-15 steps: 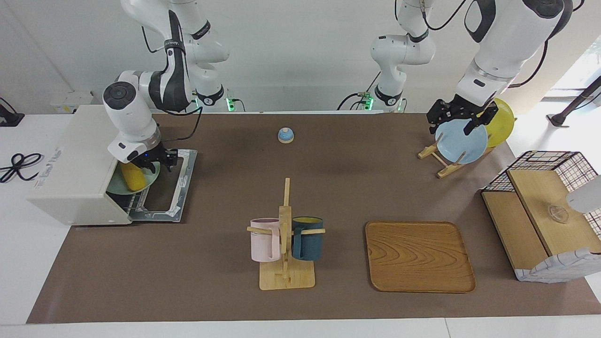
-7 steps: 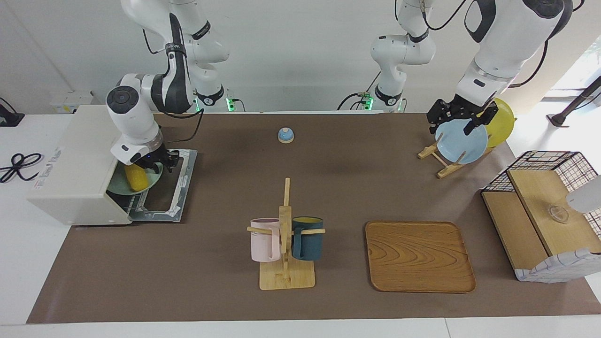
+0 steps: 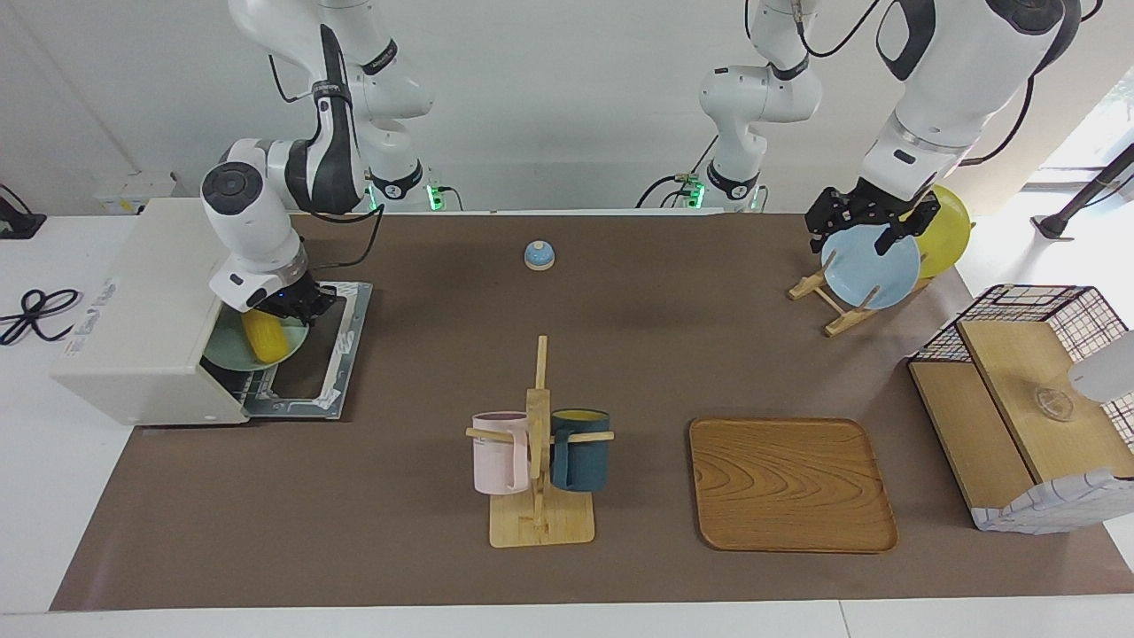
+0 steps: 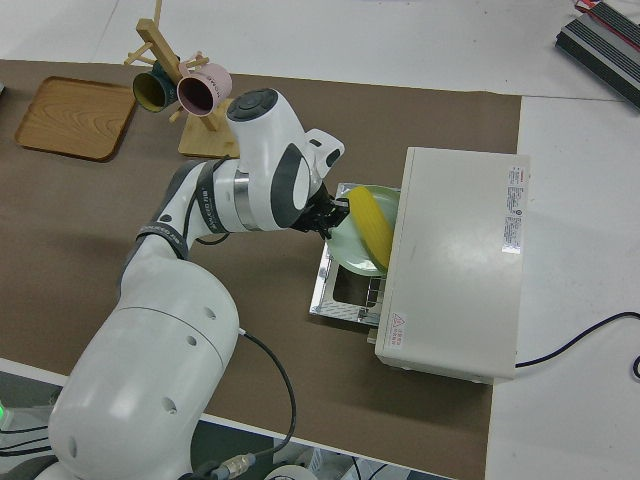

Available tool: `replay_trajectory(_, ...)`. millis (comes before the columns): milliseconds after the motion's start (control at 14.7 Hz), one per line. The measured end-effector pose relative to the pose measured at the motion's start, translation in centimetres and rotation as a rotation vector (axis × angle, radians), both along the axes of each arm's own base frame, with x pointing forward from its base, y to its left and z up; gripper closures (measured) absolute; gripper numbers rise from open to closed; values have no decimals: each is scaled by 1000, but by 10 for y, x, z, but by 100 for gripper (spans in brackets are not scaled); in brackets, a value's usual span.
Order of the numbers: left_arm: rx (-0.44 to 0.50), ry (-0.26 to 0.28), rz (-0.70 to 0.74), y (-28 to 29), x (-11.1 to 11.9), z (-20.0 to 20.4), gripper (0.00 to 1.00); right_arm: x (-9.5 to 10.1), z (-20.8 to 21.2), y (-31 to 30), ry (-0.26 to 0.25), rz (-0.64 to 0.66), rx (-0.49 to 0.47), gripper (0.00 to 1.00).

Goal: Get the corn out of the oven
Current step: 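Pull the plate out and set it on the table center with the right gripper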

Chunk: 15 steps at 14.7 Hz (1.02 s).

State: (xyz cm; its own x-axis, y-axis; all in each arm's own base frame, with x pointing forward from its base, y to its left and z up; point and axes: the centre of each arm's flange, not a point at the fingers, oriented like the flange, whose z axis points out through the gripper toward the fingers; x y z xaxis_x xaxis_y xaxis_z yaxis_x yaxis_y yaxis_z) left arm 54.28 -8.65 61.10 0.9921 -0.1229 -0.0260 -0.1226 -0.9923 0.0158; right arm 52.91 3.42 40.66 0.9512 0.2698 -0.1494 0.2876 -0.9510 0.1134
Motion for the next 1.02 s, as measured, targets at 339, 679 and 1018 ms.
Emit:
replay_trajectory(339,0,0,0,0,0,0,0,-9,27,174,-60,-49,-39,97)
replay_trajectory(679,0,0,0,0,0,0,0,-32,24,292,-96,-146,-7,97)
replay_trajectory(1018,0,0,0,0,0,0,0,-41,-30,388,-96,-282,-8,97)
